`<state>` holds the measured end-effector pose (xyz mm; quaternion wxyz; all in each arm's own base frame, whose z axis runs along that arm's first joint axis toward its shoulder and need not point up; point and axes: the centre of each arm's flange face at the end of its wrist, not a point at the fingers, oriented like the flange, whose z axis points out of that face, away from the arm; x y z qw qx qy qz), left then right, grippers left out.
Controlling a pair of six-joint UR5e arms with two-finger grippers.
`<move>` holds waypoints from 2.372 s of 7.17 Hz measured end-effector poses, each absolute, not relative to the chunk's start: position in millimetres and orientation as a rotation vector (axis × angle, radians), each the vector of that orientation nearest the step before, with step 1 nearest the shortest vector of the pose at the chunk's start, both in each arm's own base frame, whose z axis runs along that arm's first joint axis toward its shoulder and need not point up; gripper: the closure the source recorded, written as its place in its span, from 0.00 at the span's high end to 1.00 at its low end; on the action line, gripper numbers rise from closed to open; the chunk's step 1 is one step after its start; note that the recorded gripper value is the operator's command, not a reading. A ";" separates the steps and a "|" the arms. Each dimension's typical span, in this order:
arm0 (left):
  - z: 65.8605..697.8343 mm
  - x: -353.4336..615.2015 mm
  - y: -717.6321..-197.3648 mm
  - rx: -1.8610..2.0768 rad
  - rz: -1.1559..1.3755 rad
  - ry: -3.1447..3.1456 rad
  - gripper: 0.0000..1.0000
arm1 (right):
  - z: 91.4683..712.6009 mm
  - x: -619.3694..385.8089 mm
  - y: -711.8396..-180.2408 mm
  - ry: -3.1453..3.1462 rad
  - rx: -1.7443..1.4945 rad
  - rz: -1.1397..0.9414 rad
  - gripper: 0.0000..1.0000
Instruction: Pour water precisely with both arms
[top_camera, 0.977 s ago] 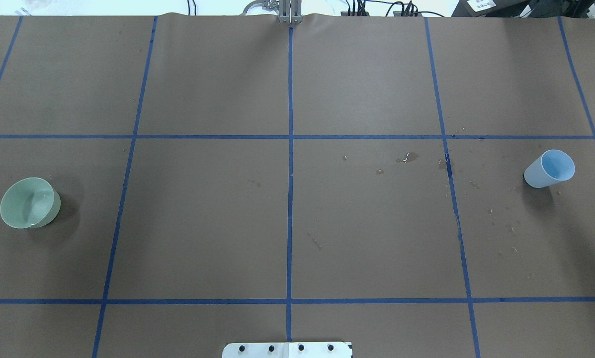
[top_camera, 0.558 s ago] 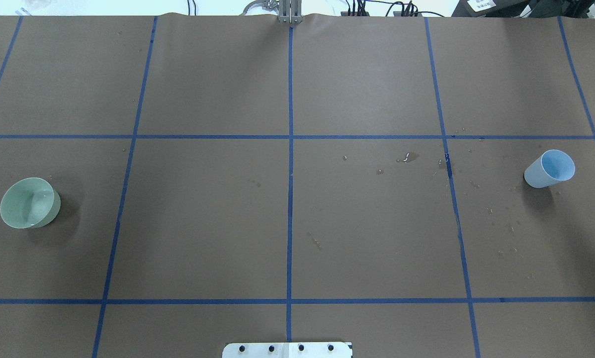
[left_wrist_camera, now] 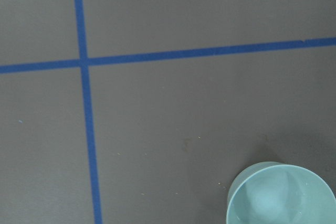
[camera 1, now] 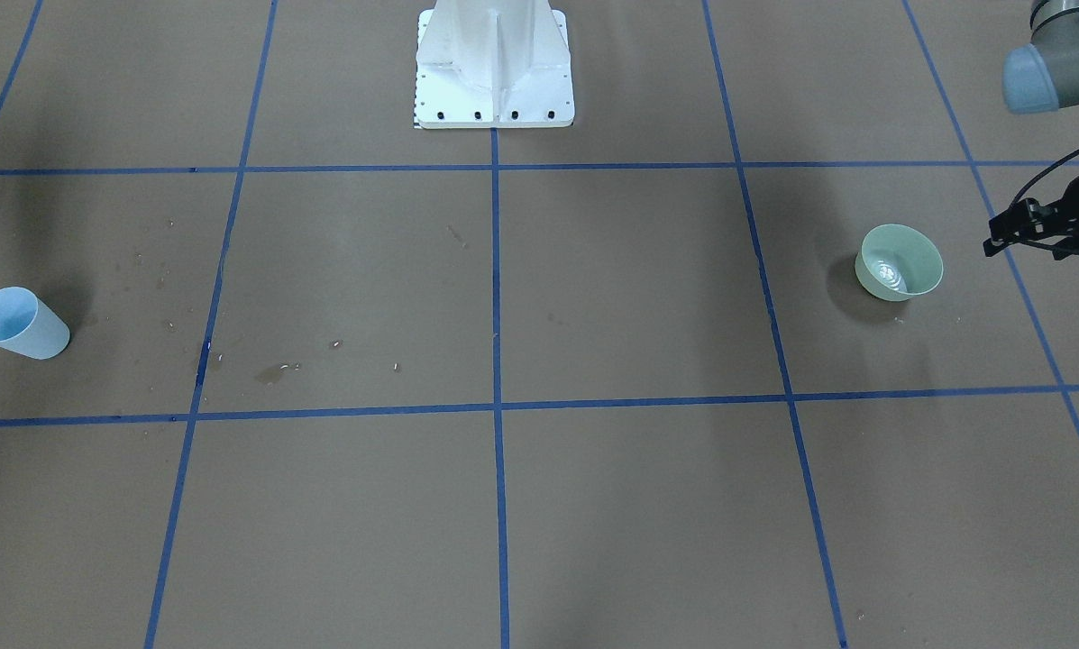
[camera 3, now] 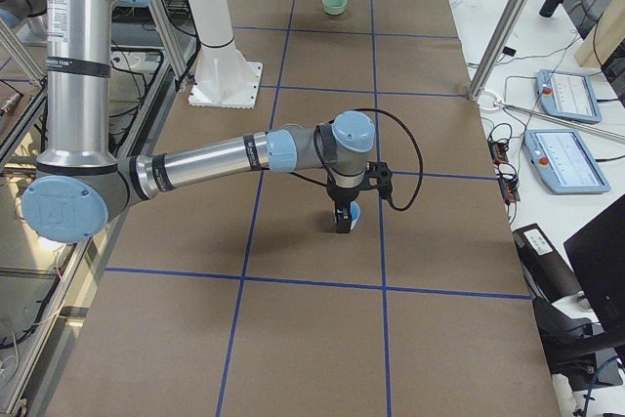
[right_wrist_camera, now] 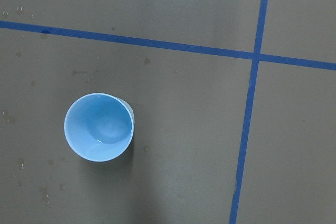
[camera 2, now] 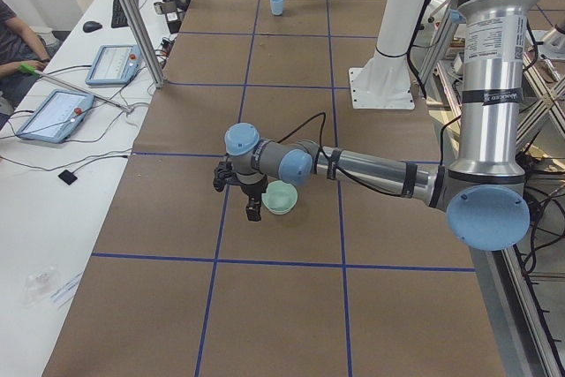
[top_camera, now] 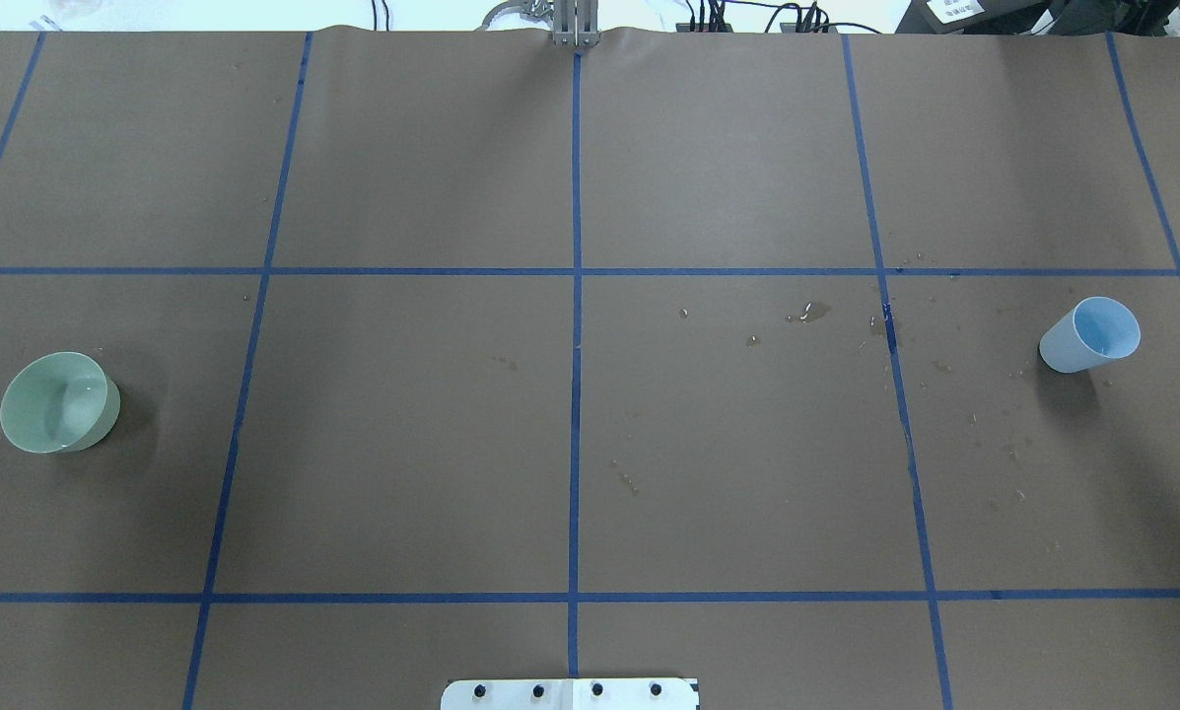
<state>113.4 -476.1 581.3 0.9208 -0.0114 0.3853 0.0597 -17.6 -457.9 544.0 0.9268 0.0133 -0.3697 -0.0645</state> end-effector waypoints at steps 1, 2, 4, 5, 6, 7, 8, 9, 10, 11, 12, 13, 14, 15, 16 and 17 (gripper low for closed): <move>586.6 130.4 -468.6 -0.030 0.134 0.797 0.99 | 542.6 -19.8 -457.5 -0.773 0.024 -0.133 0.99; 593.2 150.6 -462.9 -0.032 0.144 0.809 0.99 | 541.8 -22.4 -457.1 -0.787 0.020 -0.137 0.99; 616.9 179.6 -455.6 -0.023 0.137 0.841 0.99 | 541.6 -25.8 -456.9 -0.796 0.016 -0.143 0.99; 628.6 185.0 -453.5 -0.019 0.131 0.852 0.90 | 541.4 -26.4 -456.8 -0.797 0.016 -0.144 0.99; 635.1 187.1 -452.3 -0.018 0.129 0.856 0.72 | 541.1 -26.7 -456.8 -0.797 0.016 -0.145 0.99; 638.7 187.7 -451.7 -0.021 0.127 0.857 0.22 | 541.0 -26.9 -456.8 -0.797 0.016 -0.146 0.99; 640.9 187.9 -451.2 -0.025 0.126 0.859 0.00 | 541.0 -27.1 -456.8 -0.797 0.016 -0.146 0.99; 641.6 188.2 -451.0 -0.027 0.127 0.861 0.00 | 541.0 -27.0 -456.7 -0.797 0.016 -0.146 0.99; 640.5 188.7 -451.4 -0.026 0.128 0.864 0.00 | 541.0 -27.1 -456.7 -0.797 0.016 -0.146 0.99; 637.3 189.8 -451.6 -0.030 0.132 0.876 0.00 | 540.8 -27.1 -456.7 -0.797 0.016 -0.146 0.99; 626.0 192.5 -451.8 -0.040 0.137 0.909 0.00 | 540.2 -27.1 -456.7 -0.797 0.017 -0.147 0.99; 600.8 197.9 -456.5 -0.048 0.122 0.955 0.00 | 539.6 -27.1 -456.8 -0.798 0.019 -0.147 0.99; 565.0 207.3 -469.3 -0.052 0.081 1.001 0.00 | 539.1 -27.2 -457.0 -0.798 0.020 -0.148 0.99; 523.4 221.7 -486.9 -0.052 0.032 1.042 0.00 | 538.7 -27.2 -457.1 -0.798 0.021 -0.148 0.99; 481.4 241.8 -497.9 -0.058 -0.005 1.079 0.00 | 538.0 -27.2 -457.1 -0.798 0.022 -0.148 0.99; 437.1 272.2 -500.5 -0.078 -0.029 1.116 0.00 | 535.8 -27.2 -456.9 -0.800 0.025 -0.149 0.99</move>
